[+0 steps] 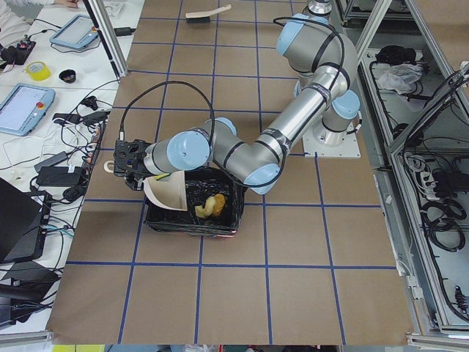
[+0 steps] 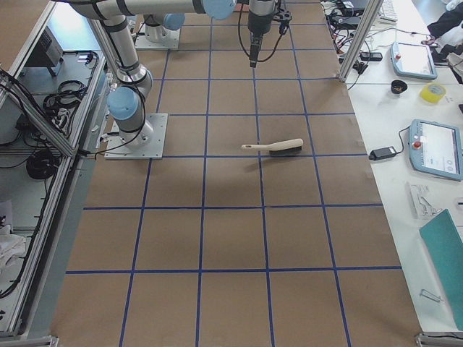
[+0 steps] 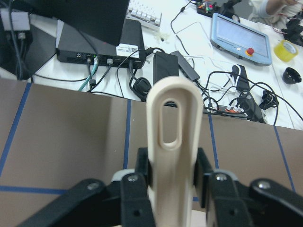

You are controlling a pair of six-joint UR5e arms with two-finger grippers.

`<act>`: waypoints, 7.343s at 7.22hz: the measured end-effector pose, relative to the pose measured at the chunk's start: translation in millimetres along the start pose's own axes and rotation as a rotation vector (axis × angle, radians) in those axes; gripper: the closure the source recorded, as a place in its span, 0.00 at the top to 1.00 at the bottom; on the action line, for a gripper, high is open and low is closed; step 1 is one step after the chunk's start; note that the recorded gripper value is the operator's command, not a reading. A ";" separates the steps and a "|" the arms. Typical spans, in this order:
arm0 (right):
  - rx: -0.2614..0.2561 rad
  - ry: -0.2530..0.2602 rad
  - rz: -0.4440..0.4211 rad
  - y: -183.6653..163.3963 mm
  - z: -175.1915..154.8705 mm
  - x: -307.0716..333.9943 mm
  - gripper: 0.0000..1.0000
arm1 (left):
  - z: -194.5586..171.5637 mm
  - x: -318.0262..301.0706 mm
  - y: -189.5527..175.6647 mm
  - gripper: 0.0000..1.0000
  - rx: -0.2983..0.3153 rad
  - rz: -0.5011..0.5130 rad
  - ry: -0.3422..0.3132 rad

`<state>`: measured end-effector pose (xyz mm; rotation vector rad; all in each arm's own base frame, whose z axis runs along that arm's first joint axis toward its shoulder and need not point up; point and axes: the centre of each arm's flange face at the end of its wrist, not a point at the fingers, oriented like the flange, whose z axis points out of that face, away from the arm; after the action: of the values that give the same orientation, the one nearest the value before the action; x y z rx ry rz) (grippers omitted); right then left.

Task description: Sweep and dump trash into bin

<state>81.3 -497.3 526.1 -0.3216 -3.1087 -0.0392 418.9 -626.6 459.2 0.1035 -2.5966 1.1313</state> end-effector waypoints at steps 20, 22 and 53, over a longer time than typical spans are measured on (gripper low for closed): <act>0.128 -0.098 -0.103 -1.9 6.0 -27.1 1.00 | 111.2 303.1 64.8 0.00 -0.167 -0.861 -0.623; 0.127 -0.096 -0.098 -2.2 6.2 -24.8 1.00 | 163.2 331.4 105.2 0.00 -0.207 -1.047 -0.686; 0.185 -0.093 -0.036 -25.9 12.2 -11.0 1.00 | 152.6 440.6 113.7 1.00 -0.403 -0.351 -0.564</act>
<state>86.6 -524.6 513.1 -0.2702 -3.1766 0.2688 -59.0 -634.8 415.9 0.8563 -3.0527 0.4841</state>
